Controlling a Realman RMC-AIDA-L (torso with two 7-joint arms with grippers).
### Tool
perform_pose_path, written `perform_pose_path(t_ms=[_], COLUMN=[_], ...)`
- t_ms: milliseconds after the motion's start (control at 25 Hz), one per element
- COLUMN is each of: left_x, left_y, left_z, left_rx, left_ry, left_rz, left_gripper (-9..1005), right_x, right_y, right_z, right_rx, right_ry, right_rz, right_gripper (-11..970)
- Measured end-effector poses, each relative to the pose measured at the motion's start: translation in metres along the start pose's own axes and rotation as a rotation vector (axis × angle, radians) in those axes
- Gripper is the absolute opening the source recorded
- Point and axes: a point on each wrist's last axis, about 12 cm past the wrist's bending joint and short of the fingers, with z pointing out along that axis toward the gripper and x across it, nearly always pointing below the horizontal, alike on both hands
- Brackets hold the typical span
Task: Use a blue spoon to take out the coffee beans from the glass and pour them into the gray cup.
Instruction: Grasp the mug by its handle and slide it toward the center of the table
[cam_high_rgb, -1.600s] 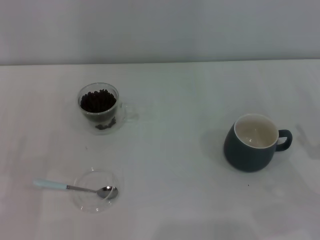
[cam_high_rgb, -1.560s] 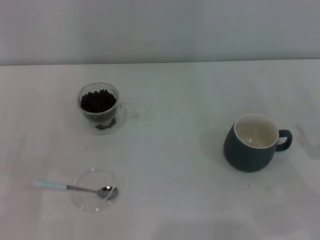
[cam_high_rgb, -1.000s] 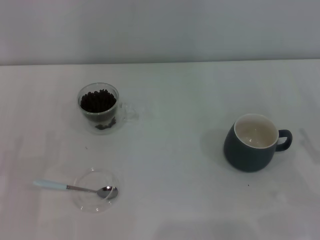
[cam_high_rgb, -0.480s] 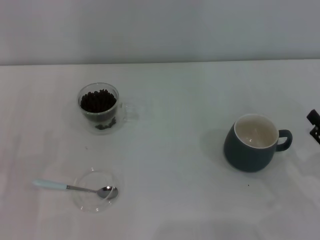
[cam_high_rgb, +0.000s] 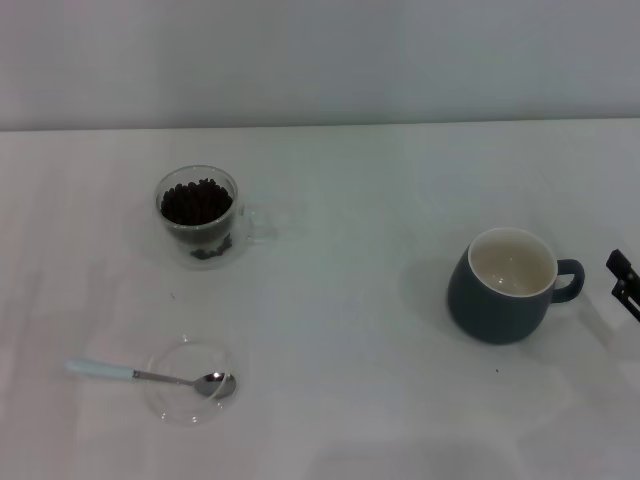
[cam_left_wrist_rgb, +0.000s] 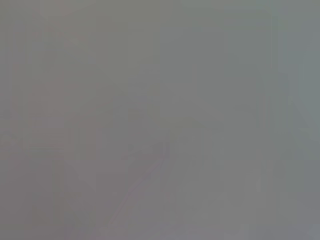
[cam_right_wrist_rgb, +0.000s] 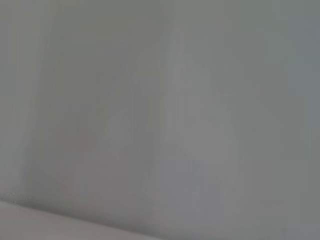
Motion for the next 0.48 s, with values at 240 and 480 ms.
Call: perform_pose_path(t_ms=[240,480], left_x=[0.0002,-0.0002], left_y=[0.0006,0.0009], left_z=[-0.0014,-0.0010], left_rx=[-0.002,-0.004], left_ry=[0.001,-0.001], left_rz=[-0.007,-0.007], left_gripper=[713,713], right_x=[0.0063,0.0105], right_y=[0.0028,0.0061], right_z=[0.0004,0.0046], right_rx=[-0.018,-0.044], right_ry=[0.053,0.092], right_rz=[-0.011,-0.016], right_gripper=[722,705])
